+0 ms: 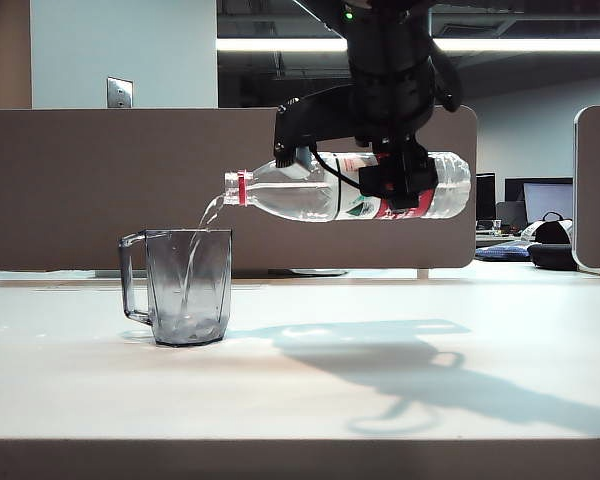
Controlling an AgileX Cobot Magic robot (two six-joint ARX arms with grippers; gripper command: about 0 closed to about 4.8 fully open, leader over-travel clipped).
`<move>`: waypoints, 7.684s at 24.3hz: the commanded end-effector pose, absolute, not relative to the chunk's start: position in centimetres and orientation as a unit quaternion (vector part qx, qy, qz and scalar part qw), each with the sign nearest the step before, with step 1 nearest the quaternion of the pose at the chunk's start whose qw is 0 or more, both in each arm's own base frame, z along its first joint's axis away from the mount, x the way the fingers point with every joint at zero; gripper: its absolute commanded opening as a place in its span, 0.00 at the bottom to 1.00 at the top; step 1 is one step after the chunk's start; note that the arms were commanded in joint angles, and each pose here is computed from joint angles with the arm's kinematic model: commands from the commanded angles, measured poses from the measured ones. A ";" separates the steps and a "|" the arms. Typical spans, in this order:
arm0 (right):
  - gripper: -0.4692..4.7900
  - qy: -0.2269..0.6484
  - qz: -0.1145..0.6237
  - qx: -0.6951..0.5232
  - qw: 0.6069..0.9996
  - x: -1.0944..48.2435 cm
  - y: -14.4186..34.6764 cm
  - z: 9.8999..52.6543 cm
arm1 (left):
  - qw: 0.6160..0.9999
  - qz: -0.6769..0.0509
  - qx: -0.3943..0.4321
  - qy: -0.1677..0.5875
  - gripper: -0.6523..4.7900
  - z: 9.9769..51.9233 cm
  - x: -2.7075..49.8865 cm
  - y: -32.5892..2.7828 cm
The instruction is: Pick up the mineral water bottle on the table and pour water into the mug until it's half full.
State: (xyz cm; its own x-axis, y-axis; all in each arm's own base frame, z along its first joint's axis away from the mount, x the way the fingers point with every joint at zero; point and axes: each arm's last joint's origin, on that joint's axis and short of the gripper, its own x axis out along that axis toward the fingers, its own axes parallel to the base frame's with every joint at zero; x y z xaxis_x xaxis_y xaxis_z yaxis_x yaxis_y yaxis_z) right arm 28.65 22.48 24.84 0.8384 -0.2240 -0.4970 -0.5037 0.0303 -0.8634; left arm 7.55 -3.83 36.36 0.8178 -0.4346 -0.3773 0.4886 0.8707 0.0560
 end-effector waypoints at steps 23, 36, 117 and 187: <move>0.62 0.241 0.065 -0.675 0.694 29.0 22.6 26.1 | 0.949 -0.252 0.075 0.172 0.11 36.6 7.4 -3.9; 0.62 0.236 0.065 -0.685 0.686 29.1 22.6 26.3 | 0.947 -0.261 0.077 0.171 0.11 36.6 7.3 -4.0; 0.85 0.141 0.083 0.019 0.986 27.4 14.1 14.2 | 0.933 -0.255 0.096 0.237 0.11 35.4 6.8 -3.7; 0.08 0.028 0.139 0.014 0.990 5.7 2.5 26.2 | 0.945 -0.323 0.053 0.027 0.11 22.6 9.2 -5.4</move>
State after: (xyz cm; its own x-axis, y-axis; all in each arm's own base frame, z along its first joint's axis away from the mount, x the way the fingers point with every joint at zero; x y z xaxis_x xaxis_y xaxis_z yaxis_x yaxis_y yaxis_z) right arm 5.41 2.32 26.24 0.9564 0.2792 -0.0858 -0.2776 0.9602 0.0306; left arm 9.24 -5.55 22.80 0.7792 -0.6162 -0.1145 0.6251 0.7774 0.0703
